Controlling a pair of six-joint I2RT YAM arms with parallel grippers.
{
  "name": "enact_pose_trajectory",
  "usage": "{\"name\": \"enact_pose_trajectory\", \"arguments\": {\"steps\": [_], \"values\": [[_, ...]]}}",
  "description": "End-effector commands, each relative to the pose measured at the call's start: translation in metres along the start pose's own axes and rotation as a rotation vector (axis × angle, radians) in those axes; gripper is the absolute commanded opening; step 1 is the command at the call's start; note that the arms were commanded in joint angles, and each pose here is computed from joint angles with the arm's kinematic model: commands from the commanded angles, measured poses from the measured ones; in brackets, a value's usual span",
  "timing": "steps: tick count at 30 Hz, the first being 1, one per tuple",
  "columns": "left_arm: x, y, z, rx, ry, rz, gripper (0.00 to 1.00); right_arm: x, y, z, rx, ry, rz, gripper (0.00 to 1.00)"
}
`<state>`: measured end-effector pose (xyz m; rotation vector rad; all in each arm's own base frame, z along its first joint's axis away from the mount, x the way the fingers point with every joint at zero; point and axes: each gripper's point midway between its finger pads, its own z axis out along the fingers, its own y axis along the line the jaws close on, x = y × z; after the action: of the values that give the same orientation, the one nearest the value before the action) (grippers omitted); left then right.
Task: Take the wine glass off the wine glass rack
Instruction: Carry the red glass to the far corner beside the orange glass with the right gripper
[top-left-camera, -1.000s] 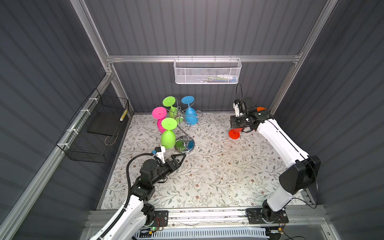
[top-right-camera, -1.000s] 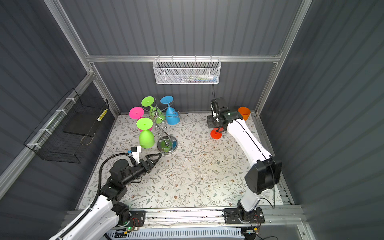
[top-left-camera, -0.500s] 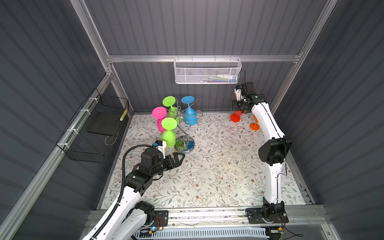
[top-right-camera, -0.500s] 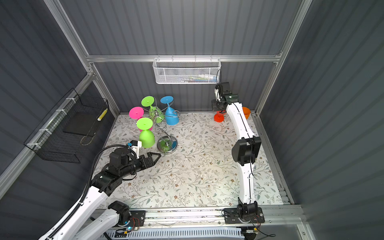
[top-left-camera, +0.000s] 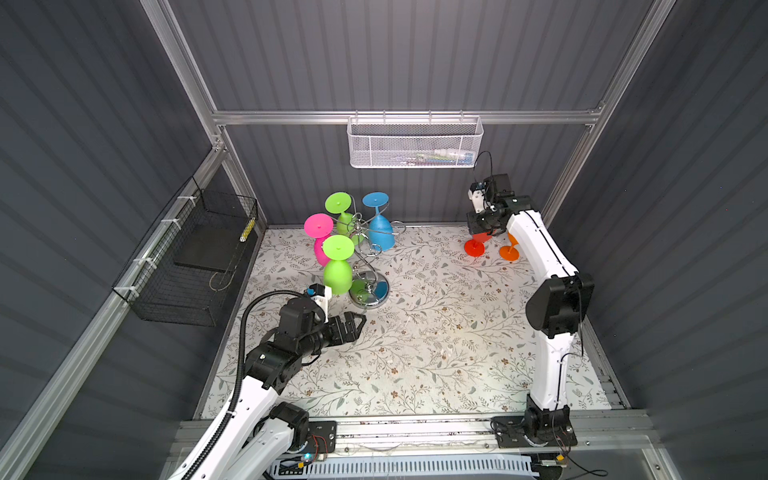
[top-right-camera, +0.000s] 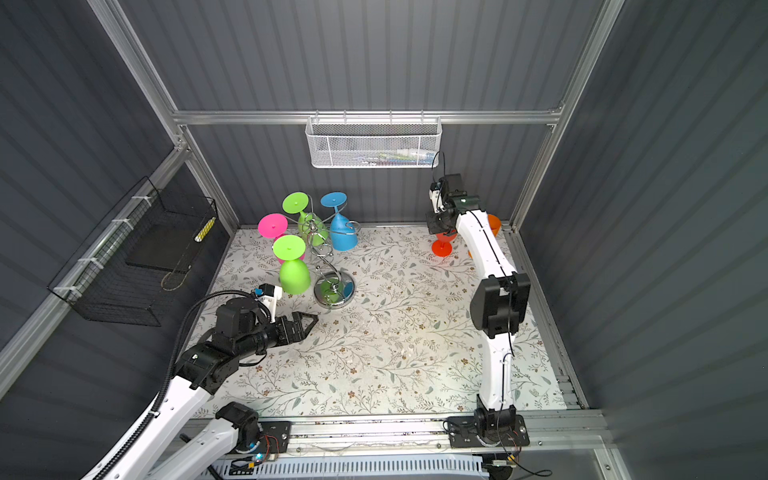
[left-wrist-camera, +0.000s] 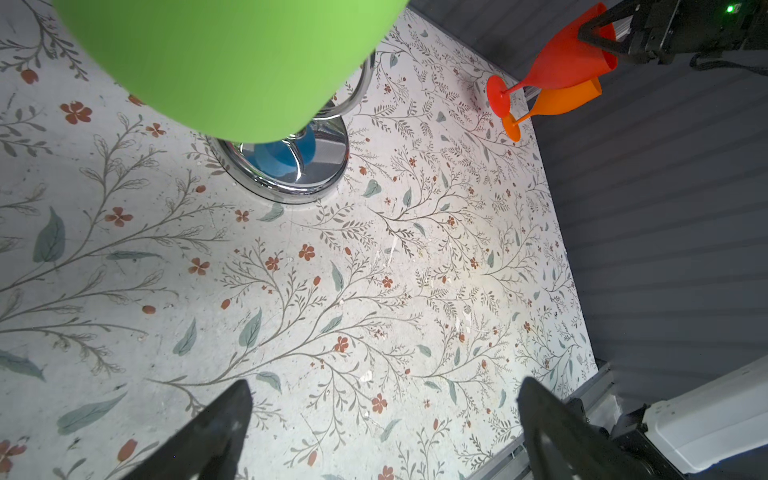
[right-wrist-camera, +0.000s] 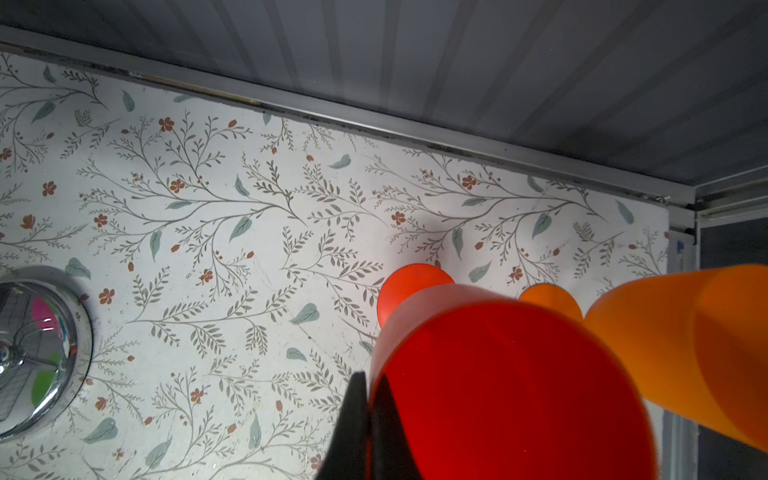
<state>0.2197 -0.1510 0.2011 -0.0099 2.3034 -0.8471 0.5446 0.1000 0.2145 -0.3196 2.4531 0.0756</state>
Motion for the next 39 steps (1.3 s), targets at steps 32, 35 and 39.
{"name": "enact_pose_trajectory", "arguments": {"steps": [32, 35, 39], "values": [[0.000, -0.023, -0.030, 0.086, -0.014, 0.132, 1.00, 0.010, -0.031, 0.035, 0.051, 0.021, -0.029, 0.00], [0.000, -0.022, -0.030, 0.082, -0.018, 0.130, 1.00, 0.012, -0.035, 0.040, 0.056, 0.030, -0.032, 0.00], [-0.001, -0.022, -0.030, 0.078, -0.019, 0.128, 1.00, 0.012, -0.040, 0.043, 0.055, 0.032, -0.024, 0.00]]}}
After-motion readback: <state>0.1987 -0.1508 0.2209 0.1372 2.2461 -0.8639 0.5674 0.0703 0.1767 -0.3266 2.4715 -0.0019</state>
